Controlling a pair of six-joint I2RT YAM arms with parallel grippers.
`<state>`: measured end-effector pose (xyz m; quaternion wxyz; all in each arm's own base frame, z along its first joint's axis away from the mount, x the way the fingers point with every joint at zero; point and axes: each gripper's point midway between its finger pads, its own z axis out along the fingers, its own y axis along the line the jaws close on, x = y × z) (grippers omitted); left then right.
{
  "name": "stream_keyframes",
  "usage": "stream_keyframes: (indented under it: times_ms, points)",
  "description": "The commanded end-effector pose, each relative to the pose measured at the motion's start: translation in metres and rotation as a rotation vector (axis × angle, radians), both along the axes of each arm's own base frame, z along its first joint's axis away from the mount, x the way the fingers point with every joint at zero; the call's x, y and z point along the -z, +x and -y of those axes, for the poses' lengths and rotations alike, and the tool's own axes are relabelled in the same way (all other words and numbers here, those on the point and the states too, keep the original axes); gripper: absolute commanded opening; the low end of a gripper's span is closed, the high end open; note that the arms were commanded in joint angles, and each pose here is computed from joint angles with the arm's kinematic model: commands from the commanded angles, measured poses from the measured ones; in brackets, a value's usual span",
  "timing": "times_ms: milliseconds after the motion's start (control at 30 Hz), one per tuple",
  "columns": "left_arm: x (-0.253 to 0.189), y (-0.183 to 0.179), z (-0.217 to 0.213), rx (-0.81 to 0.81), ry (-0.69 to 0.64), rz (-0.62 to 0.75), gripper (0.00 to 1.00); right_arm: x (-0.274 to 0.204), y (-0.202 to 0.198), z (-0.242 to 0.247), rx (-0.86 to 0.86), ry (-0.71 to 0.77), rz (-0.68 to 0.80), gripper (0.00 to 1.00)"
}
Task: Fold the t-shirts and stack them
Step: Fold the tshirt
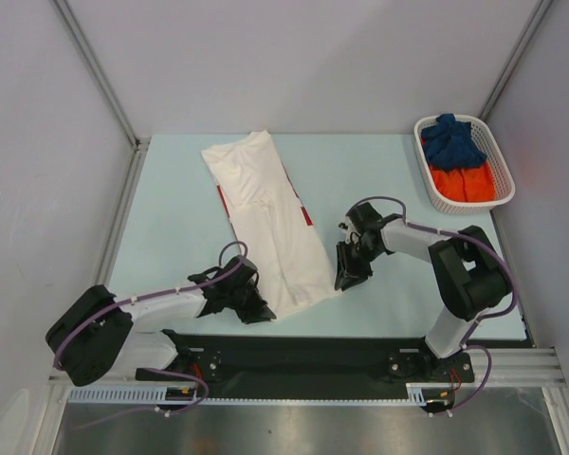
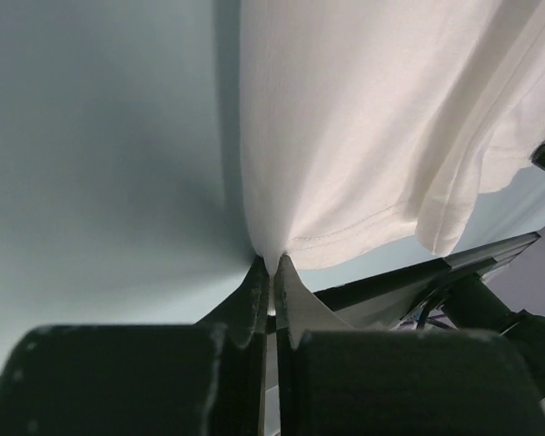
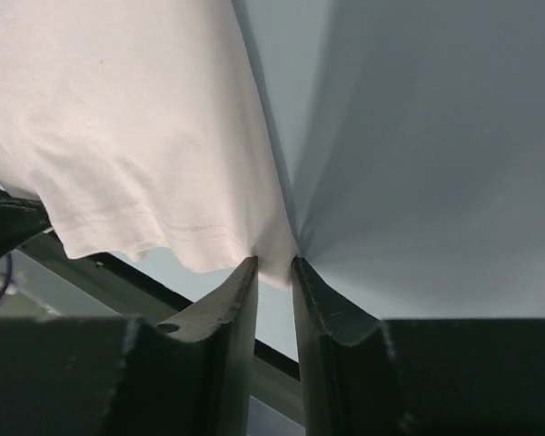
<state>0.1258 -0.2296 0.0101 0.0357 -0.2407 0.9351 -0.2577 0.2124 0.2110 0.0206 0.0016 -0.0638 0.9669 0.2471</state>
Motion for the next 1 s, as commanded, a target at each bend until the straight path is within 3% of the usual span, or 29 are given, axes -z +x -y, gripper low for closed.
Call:
stream_keyframes:
  times_ms: [0, 67, 100, 433, 733, 833, 967]
  points:
    - [0.027, -0.018, -0.029, -0.003, 0.127, -0.046, 0.00, -0.002, -0.004, -0.007, 0.007, 0.058, -0.014, 0.26]
    - [0.027, -0.022, -0.034, -0.007, 0.129, -0.045, 0.00, -0.006, -0.008, -0.009, 0.007, 0.075, -0.006, 0.13]
    - [0.027, -0.023, -0.036, -0.010, 0.132, -0.042, 0.00, -0.005, -0.011, -0.007, 0.011, 0.073, -0.013, 0.00]
    - [0.015, -0.043, -0.063, -0.044, 0.141, -0.027, 0.01, -0.010, -0.042, 0.010, 0.028, 0.031, -0.014, 0.00]
    - [0.008, -0.054, -0.059, -0.009, 0.080, -0.014, 0.00, -0.024, -0.066, -0.014, -0.021, 0.084, -0.024, 0.00]
    - [-0.007, -0.049, -0.053, 0.020, 0.077, 0.019, 0.00, -0.034, -0.069, -0.020, -0.019, 0.112, -0.019, 0.00]
    - [-0.062, -0.020, -0.052, 0.052, 0.137, 0.166, 0.00, -0.065, -0.048, -0.029, -0.024, 0.138, 0.073, 0.00]
